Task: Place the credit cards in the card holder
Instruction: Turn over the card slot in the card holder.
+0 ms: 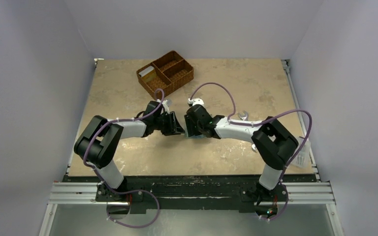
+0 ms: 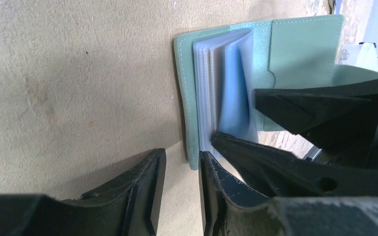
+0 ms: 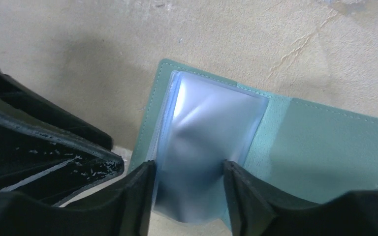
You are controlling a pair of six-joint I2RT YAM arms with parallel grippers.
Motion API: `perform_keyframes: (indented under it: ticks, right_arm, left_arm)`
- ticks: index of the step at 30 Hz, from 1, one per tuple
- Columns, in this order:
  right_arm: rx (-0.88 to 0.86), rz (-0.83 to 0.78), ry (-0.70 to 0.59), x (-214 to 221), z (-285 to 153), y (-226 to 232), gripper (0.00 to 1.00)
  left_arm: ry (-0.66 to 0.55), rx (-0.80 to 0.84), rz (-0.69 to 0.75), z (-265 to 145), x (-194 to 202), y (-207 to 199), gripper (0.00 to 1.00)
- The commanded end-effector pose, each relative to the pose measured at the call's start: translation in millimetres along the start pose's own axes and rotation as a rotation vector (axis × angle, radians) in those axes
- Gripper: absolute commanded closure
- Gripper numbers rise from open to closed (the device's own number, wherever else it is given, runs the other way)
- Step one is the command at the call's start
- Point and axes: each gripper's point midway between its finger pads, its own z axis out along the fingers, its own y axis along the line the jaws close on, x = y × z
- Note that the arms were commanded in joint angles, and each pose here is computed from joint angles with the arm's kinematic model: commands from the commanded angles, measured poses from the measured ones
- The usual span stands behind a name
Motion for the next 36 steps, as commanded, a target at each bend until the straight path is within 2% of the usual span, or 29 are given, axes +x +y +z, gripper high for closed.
perform_keyframes:
  ticks: [1, 4, 6, 8, 14, 19, 24, 27, 30, 36]
  right_arm:
    - [-0.131, 0.113, -0.057, -11, -13, -2, 0.48]
    - [-0.239, 0.172, -0.084, -15, -23, -2, 0.57]
    - [-0.298, 0.224, -0.091, -16, -25, -7, 0.71]
    - [-0.323, 0.277, -0.086, -15, -24, -18, 0.79]
    - [-0.433, 0.390, -0.096, -14, -29, -30, 0.81]
    - [-0.417, 0.395, -0.068, -5, -22, -36, 0.74]
    - [-0.197, 0.336, -0.088, -8, -18, -73, 0.60]
    - [-0.031, 0.298, -0.091, -10, -23, -102, 0.46]
    - [0.129, 0.262, -0.068, -7, -31, -128, 0.36]
    - [0.329, 0.178, -0.031, -2, -41, -149, 0.30]
  left_arm:
    - [0.022, -0.047, 0.011, -2, 9, 11, 0.63]
    - [0.028, -0.031, 0.016, -3, 10, 8, 0.60]
    - [0.034, -0.012, 0.021, -2, 10, 4, 0.59]
    - [0.039, -0.002, 0.025, -2, 9, 1, 0.58]
    - [0.001, 0.087, 0.051, -14, -2, -28, 0.55]
    - [-0.041, 0.214, 0.106, -19, -19, -77, 0.62]
    - [-0.013, 0.251, 0.131, 11, -16, -102, 0.68]
    - [0.017, 0.207, 0.088, 32, -10, -86, 0.77]
    - [0.022, 0.109, 0.095, 43, -8, -62, 0.79]
    - [0.046, 0.069, 0.095, 50, 0, -48, 0.79]
